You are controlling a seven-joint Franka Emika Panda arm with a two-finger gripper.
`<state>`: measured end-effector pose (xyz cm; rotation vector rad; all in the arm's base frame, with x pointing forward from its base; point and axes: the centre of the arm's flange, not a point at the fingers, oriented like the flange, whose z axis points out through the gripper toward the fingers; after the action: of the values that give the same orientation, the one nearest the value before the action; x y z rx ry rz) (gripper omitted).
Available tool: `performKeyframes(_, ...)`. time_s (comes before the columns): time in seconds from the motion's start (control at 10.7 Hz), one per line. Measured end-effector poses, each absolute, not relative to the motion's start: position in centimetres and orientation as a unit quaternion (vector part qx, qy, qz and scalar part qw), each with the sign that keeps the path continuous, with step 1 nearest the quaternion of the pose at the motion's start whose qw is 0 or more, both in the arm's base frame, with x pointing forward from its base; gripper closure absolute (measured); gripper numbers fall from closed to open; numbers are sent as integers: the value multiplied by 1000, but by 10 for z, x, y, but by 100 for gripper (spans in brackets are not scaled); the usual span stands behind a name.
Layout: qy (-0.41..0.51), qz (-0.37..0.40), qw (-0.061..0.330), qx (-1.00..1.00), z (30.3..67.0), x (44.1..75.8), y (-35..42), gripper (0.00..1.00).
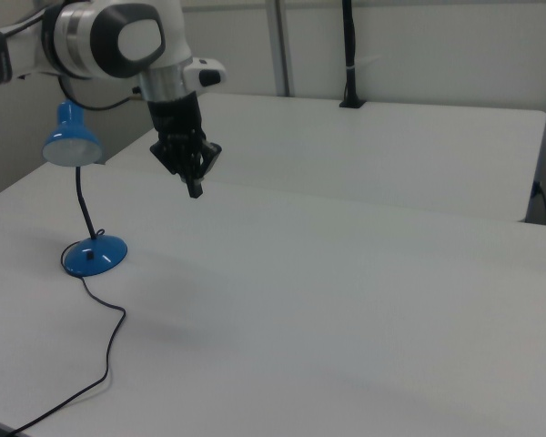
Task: Turn on the lamp
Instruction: 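Move the gripper down toward the switch on the blue lamp base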
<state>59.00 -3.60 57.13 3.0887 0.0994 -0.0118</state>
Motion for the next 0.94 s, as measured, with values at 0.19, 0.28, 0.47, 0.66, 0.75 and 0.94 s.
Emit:
performKeyframes(0.19,62,19,27,998,546,588,-4,99)
performKeyframes(0.28,82,32,27,996,529,582,19,99)
performKeyframes(0.47,124,43,26,991,497,568,60,99)
performKeyframes(0.66,191,41,25,981,477,557,100,99)
performKeyframes(0.75,217,48,24,975,469,552,121,99)
performKeyframes(0.94,258,81,19,963,450,541,163,99)
